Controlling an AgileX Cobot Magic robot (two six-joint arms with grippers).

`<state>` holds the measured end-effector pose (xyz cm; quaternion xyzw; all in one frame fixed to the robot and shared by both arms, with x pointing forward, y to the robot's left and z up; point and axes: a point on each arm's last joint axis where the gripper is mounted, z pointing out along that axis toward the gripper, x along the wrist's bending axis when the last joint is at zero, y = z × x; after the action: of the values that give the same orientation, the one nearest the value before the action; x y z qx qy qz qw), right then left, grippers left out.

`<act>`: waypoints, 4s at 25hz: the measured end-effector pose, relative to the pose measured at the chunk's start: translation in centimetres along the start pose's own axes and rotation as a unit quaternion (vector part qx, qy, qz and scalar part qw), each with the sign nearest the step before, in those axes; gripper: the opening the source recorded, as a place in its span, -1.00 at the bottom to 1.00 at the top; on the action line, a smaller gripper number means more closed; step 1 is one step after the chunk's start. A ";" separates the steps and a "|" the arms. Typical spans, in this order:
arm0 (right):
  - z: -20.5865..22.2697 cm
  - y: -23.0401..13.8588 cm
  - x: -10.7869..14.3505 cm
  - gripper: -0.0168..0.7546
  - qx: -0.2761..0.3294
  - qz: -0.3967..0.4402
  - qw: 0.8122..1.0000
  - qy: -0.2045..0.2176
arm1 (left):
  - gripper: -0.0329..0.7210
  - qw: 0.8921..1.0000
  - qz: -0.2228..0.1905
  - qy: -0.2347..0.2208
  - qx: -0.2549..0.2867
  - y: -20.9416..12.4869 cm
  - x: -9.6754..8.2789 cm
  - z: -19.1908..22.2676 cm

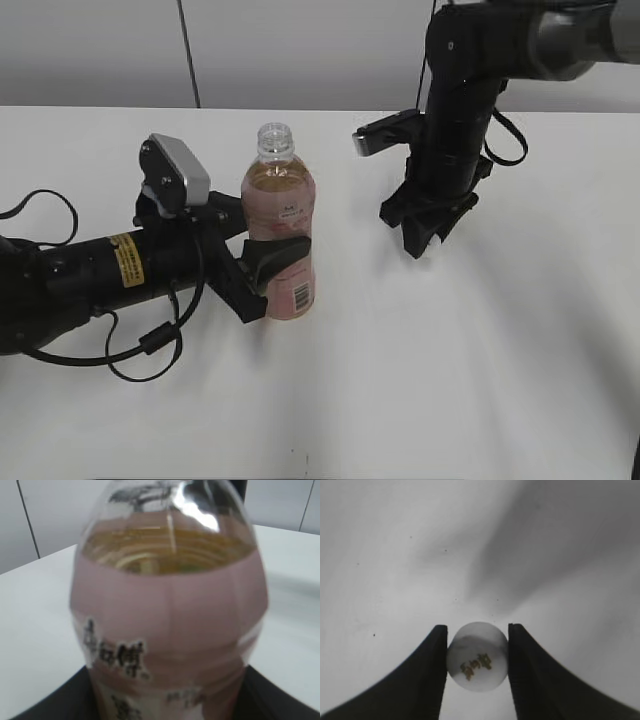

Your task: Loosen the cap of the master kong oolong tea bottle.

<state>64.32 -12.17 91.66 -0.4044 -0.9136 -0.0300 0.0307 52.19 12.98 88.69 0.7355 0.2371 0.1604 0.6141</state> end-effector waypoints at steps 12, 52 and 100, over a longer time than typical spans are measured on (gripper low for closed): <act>2.1 -0.3 -0.1 0.34 -0.004 0.011 1.000 -0.001 | 0.31 0.999 -0.004 0.000 -0.034 0.7 0.0 -0.1; -6.9 -6.1 -0.3 0.31 -0.028 0.100 0.994 0.044 | 0.37 0.958 -0.179 0.204 -0.096 3.7 0.7 -14.1; -6.3 -6.3 0.4 0.30 -0.067 0.106 0.990 0.069 | 0.12 0.910 0.242 0.250 0.226 8.6 3.5 -17.9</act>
<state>59.61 -16.57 97.77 -0.4973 -0.8571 -0.1152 0.0695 46.98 28.58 100.40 0.8253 0.2274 0.4252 0.2940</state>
